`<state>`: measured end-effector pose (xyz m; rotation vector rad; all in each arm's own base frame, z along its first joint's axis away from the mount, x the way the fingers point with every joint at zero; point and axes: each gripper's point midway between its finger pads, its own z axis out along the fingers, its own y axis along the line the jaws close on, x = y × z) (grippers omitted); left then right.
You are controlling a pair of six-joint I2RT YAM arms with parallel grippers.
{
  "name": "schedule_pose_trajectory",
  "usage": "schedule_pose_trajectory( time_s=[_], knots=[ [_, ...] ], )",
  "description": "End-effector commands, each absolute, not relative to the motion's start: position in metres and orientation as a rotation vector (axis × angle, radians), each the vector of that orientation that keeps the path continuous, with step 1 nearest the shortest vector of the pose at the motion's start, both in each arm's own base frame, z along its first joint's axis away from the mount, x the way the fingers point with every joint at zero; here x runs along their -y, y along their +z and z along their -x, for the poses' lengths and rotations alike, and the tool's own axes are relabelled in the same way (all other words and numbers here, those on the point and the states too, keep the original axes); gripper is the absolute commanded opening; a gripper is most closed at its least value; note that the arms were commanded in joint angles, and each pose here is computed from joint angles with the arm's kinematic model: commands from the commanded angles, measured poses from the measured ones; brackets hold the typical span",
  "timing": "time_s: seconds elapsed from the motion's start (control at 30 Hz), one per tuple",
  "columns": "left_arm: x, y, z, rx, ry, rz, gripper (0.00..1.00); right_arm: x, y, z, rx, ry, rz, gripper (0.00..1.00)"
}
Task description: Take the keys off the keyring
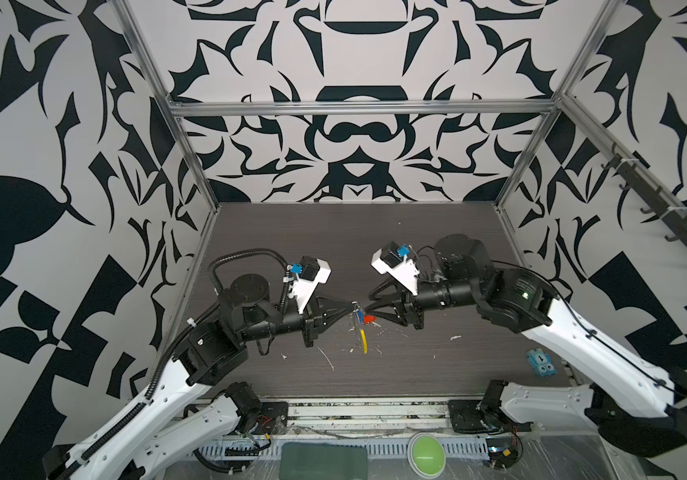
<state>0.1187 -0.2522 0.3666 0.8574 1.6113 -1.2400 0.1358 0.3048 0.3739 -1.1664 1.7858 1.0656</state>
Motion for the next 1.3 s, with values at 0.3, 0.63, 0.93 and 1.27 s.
schedule_pose_trajectory(
  time_s=[0.3,0.63,0.93,1.27],
  knots=[
    [0.231,0.411,-0.127,-1.360,-1.270,-0.635,0.00,-0.325,0.381,-0.146,-1.550,0.962,1.008,0.46],
    [0.235,0.404,-0.124,-1.366,-1.309,-0.642,0.00,-0.347,0.384,-0.139,-1.453,0.947,1.005,0.48],
    [0.241,0.401,-0.121,-1.380,-1.336,-0.676,0.00,-0.347,0.389,-0.154,-1.462,0.850,0.956,0.47],
    [0.241,0.400,-0.119,-1.383,-1.345,-0.682,0.00,-0.342,0.405,-0.147,-1.414,0.856,0.976,0.37]
  ],
)
